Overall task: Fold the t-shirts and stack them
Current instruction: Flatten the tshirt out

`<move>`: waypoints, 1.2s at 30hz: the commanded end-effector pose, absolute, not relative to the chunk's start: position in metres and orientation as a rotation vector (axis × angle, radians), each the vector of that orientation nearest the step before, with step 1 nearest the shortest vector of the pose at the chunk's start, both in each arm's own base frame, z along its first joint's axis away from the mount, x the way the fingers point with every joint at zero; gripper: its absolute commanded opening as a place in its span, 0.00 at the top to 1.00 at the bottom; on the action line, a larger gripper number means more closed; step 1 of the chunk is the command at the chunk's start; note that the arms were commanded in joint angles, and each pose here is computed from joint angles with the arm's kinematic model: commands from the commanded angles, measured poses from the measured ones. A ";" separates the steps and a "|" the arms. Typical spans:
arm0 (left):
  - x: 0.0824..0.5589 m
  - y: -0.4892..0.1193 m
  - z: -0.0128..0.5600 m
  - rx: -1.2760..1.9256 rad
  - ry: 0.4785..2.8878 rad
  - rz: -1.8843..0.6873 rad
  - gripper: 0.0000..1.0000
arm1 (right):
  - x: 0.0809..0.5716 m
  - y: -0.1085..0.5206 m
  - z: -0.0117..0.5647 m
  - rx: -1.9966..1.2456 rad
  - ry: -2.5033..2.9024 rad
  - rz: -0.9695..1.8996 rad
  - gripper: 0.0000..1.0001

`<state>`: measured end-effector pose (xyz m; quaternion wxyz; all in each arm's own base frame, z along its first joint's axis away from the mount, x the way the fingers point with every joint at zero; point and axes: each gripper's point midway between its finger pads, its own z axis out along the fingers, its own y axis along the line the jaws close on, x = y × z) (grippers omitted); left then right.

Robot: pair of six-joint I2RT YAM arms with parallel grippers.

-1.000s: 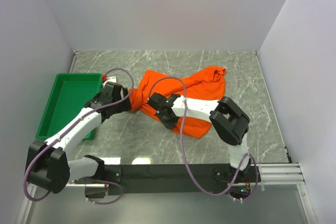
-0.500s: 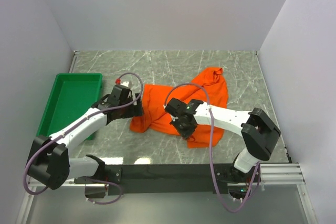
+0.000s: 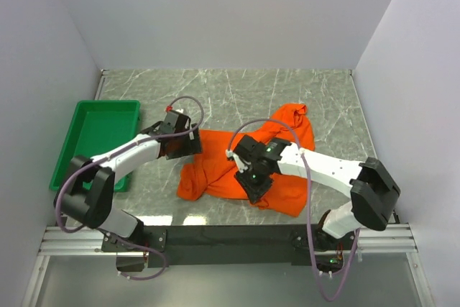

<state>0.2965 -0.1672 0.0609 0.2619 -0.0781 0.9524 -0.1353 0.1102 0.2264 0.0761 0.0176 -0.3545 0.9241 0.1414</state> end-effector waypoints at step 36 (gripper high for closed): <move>0.424 -0.193 0.026 0.333 2.606 -0.035 0.47 | 0.230 0.181 0.133 -0.275 2.546 0.561 0.41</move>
